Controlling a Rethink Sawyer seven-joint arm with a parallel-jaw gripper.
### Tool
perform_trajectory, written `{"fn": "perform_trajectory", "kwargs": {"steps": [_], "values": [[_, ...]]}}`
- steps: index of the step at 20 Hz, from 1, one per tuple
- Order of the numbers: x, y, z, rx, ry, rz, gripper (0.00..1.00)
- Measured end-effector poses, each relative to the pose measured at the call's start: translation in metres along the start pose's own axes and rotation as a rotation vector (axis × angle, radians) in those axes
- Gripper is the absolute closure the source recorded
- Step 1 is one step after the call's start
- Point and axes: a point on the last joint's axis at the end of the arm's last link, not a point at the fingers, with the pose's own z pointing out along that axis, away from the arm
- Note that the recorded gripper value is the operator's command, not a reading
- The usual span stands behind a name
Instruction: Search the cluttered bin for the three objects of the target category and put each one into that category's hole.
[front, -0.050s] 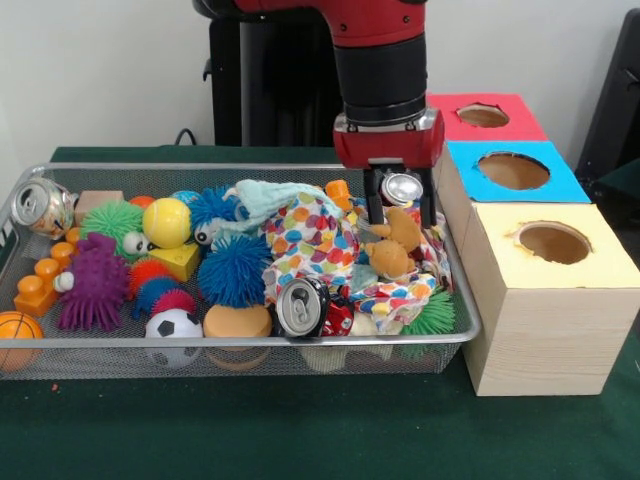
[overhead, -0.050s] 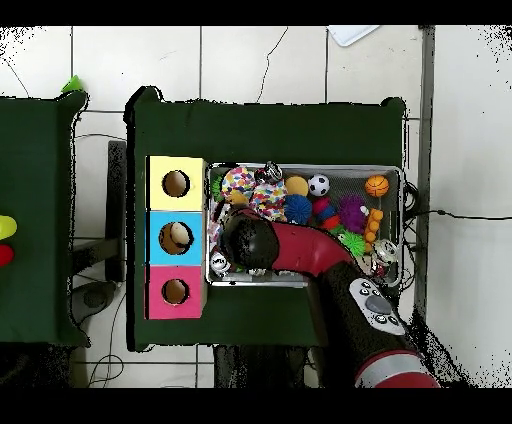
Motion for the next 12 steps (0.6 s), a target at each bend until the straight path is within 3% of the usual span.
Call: {"fn": "perform_trajectory", "kwargs": {"steps": [12], "values": [[0.005, -0.004, 0.015, 0.021, 0.014, -0.001, 0.00]]}}
